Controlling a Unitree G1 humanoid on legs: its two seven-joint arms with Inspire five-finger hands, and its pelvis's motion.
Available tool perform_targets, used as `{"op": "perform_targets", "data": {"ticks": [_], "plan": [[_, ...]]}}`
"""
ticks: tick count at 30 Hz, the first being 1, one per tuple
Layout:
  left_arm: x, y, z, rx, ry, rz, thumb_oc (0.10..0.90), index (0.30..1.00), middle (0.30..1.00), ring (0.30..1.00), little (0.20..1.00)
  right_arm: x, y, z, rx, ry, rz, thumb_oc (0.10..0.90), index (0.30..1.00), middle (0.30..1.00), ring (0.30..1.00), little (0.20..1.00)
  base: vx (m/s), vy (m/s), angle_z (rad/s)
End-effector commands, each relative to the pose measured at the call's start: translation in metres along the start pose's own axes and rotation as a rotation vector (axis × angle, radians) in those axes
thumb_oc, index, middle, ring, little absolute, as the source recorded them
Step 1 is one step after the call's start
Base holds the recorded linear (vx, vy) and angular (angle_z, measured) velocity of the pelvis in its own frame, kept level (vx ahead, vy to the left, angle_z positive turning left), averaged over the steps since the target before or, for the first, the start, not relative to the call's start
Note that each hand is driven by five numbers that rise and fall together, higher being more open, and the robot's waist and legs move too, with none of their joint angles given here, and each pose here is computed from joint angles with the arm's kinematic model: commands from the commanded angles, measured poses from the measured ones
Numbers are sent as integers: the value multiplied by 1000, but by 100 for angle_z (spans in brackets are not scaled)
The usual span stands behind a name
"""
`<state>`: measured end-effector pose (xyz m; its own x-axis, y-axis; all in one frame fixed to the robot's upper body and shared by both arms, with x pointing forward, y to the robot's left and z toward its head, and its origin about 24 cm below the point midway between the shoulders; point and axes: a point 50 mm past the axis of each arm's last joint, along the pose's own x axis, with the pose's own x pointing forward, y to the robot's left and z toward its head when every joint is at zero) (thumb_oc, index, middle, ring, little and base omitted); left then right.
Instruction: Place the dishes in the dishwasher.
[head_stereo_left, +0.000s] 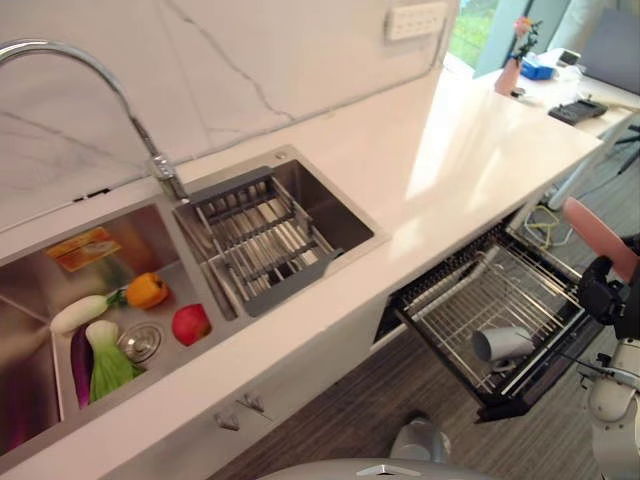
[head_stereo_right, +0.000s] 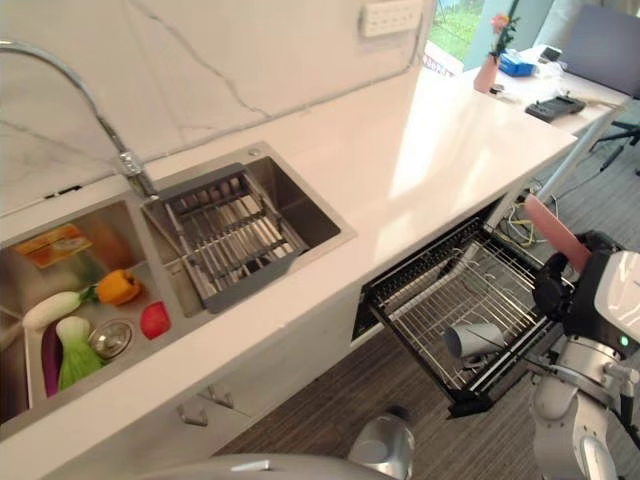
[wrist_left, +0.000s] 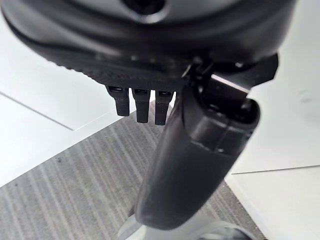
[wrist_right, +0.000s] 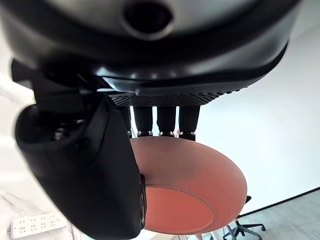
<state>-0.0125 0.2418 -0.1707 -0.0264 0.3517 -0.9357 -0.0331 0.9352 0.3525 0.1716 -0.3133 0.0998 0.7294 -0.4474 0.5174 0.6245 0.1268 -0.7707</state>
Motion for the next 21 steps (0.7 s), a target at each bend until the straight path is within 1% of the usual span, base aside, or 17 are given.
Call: {"op": "perform_targets", "data": {"ticks": [1, 4, 5, 6, 7, 8, 9, 11, 12, 14, 17, 21], "plan": [[-1, -6, 20, 37, -64, -24, 800, 900, 900, 900, 900, 45, -36, 51, -83, -341, -186, 400, 300, 300, 300, 300, -56, -212, -65], [-1, -3, 30, 1, -88, -24, 800, 900, 900, 900, 900, 46, -29, 60, -93, -393, -140, 400, 300, 300, 300, 300, -20, -364, -6], [0, 1, 31, -21, -86, -19, 800, 900, 900, 900, 900, 45, -22, 67, -82, -428, -89, 400, 300, 300, 300, 300, 16, -404, -30], [0, 9, 36, -60, -92, -5, 800, 900, 900, 900, 900, 44, -13, 78, -89, -515, 7, 400, 300, 300, 300, 300, 13, -408, -31], [0, 10, 36, -62, -91, -4, 800, 900, 900, 900, 900, 44, -12, 78, -87, -517, 8, 400, 300, 300, 300, 300, 24, -385, -42], [0, 13, 36, -75, -90, 0, 800, 900, 900, 900, 900, 43, -8, 82, -90, -555, 61, 400, 300, 300, 300, 300, 35, -336, -15], [0, 15, 39, -79, -96, 0, 800, 900, 900, 900, 900, 38, 1, 88, -99, -630, 161, 400, 300, 300, 300, 300, 32, -403, -14], [0, 13, 43, -58, -109, -8, 800, 900, 900, 900, 900, 34, 9, 89, -107, -674, 252, 400, 300, 300, 300, 300, 2, -279, 4], [0, 13, 43, -58, -108, -9, 800, 900, 900, 900, 900, 34, 9, 90, -107, -675, 253, 400, 300, 300, 300, 300, -9, -191, 15], [-1, 5, 49, 9, -143, -35, 800, 900, 900, 900, 900, 30, 23, 88, -115, -708, 373, 400, 300, 300, 300, 300, -1, -224, 20], [-3, -5, 54, 66, -186, -69, 800, 900, 900, 900, 900, 31, 38, 77, -186, -709, 455, 400, 300, 300, 300, 300, 14, -95, 30], [-5, -13, 53, 103, -206, -97, 800, 900, 900, 900, 900, 35, 52, 59, -290, -665, 511, 400, 300, 300, 300, 300, 33, 8, 37]]}}
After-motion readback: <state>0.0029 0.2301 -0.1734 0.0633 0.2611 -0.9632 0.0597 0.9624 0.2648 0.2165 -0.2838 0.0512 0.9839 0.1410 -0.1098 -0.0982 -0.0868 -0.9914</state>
